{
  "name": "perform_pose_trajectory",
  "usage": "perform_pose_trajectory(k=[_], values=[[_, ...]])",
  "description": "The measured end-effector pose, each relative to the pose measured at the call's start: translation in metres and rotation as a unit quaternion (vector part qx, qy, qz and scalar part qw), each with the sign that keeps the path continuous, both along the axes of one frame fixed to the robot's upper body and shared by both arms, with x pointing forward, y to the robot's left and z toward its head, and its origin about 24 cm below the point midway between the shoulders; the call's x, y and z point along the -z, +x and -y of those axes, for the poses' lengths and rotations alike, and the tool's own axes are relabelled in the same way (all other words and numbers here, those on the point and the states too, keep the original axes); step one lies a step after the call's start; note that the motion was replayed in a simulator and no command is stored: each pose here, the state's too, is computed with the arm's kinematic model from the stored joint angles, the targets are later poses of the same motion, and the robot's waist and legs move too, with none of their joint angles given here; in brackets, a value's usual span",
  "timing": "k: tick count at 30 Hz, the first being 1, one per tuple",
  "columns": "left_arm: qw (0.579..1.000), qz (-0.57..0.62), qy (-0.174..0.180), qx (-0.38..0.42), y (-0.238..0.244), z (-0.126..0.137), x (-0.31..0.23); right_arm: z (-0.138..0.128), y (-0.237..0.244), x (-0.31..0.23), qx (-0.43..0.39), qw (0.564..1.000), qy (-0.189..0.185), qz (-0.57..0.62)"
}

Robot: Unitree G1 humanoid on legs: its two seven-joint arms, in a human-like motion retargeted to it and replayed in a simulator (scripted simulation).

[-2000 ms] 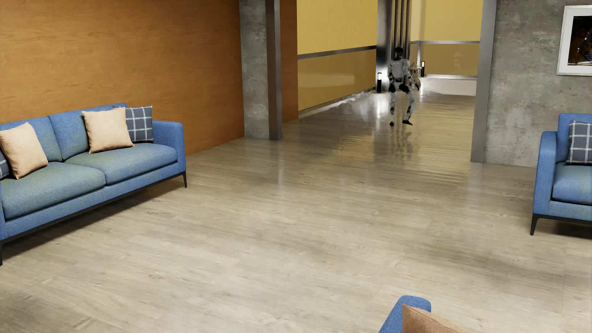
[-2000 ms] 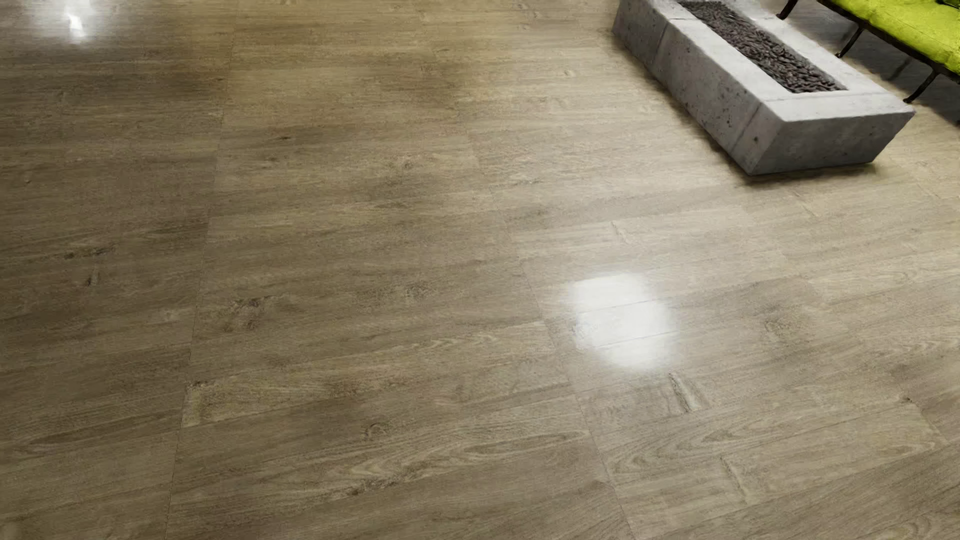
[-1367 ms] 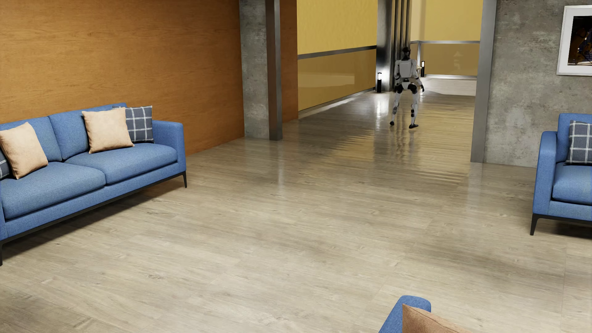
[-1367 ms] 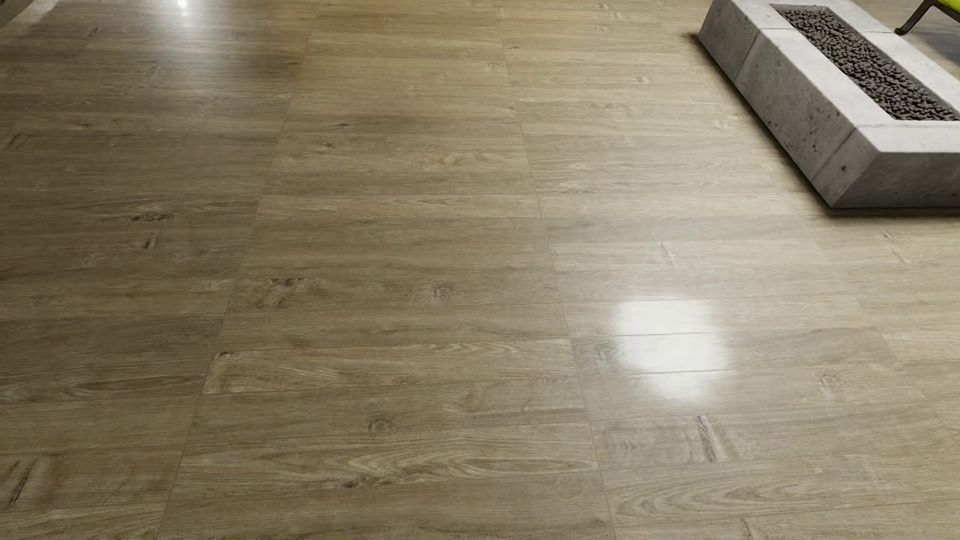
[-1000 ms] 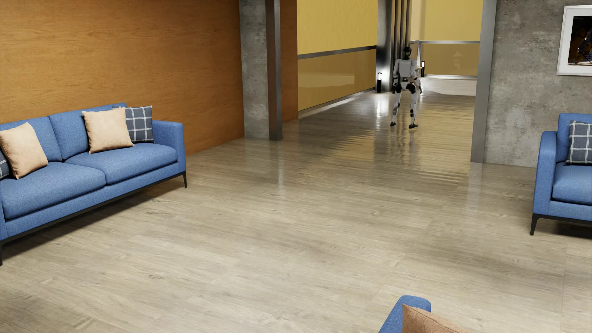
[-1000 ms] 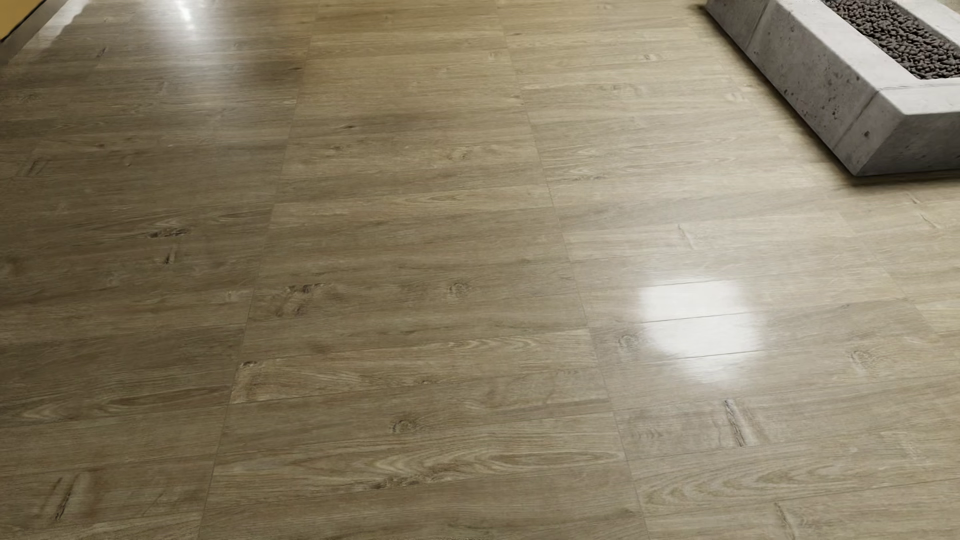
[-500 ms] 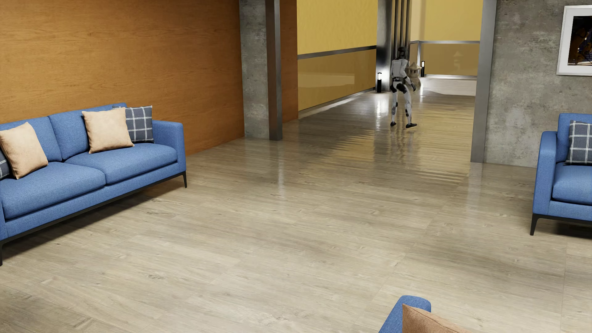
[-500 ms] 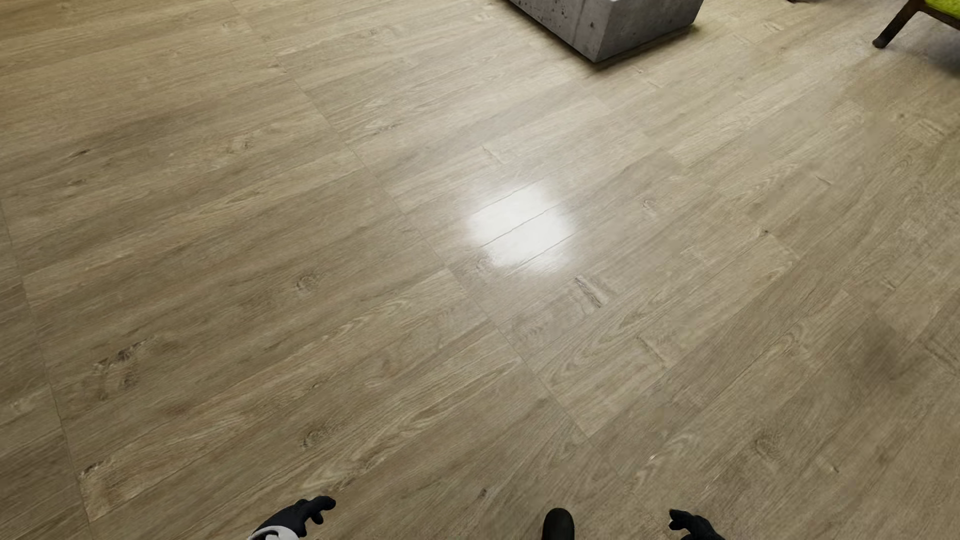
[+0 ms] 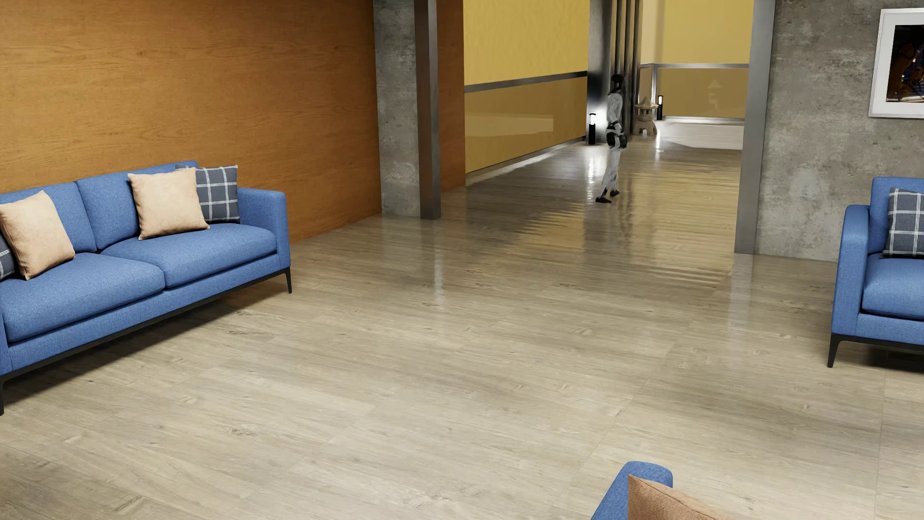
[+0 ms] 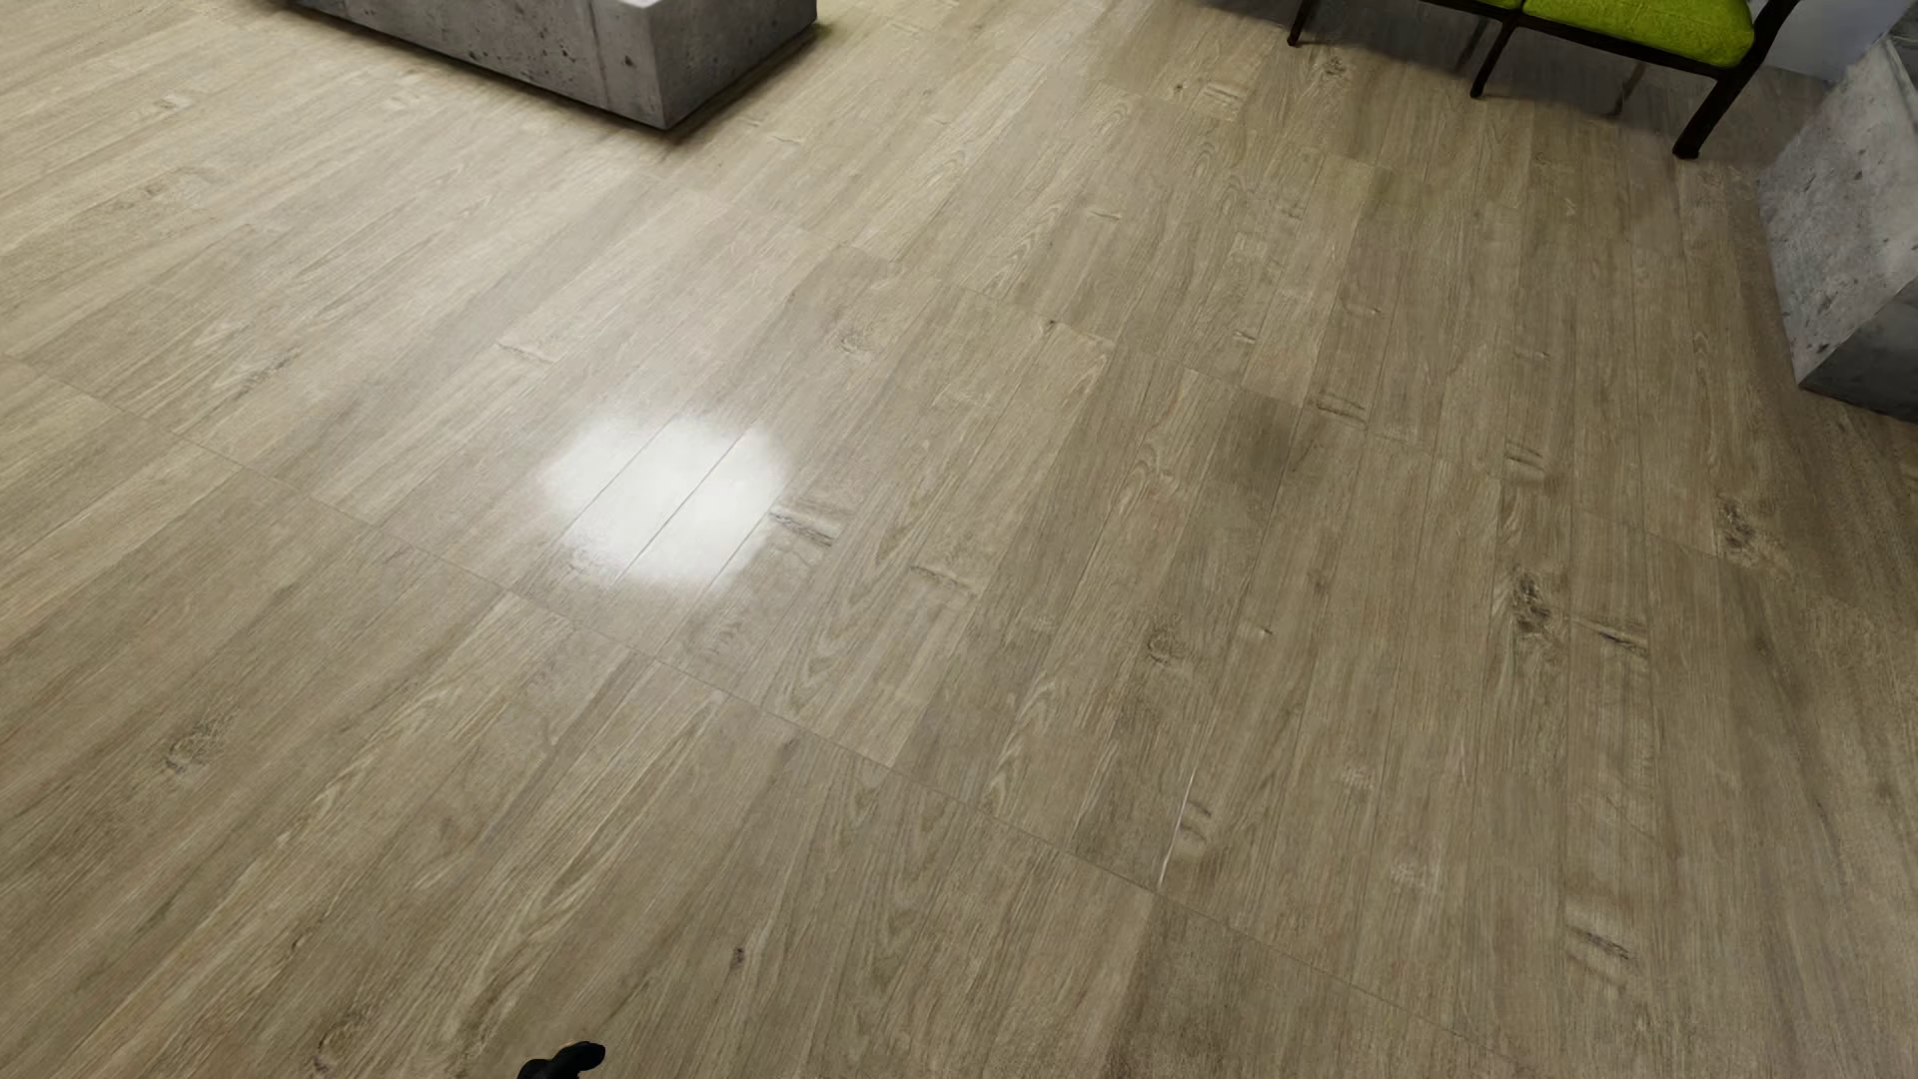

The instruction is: Turn around

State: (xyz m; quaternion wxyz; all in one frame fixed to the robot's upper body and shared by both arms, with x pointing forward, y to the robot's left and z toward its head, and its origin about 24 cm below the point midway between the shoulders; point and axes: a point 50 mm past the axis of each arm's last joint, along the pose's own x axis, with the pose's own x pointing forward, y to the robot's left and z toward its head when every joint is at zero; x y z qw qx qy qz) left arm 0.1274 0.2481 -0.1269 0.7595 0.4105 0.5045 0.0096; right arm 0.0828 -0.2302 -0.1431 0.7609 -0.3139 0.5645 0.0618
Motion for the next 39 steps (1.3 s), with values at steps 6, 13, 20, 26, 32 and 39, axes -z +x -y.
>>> perform_pose_trajectory(k=[6,13,20,26,32,39], values=[[0.963,-0.257,-0.049,0.056,-0.081,0.019,0.035,-0.006,0.037,-0.018,0.01,0.991,-0.033,0.127],[0.989,-0.118,-0.064,0.061,-0.034,0.054,0.029,0.007,0.019,-0.012,-0.01,0.996,-0.053,0.072],[0.984,-0.097,-0.051,0.143,-0.017,0.053,0.02,-0.002,0.002,0.001,0.081,0.995,-0.05,0.043],[0.951,-0.202,-0.008,0.235,0.0,0.062,0.026,-0.021,-0.068,0.015,0.113,0.992,-0.009,-0.055],[0.982,0.024,-0.016,0.184,0.059,0.07,-0.005,-0.013,-0.075,0.017,-0.001,0.991,0.011,-0.135],[0.98,0.047,0.003,0.193,0.089,0.063,-0.022,0.011,0.002,-0.006,-0.043,0.997,-0.054,0.016]])
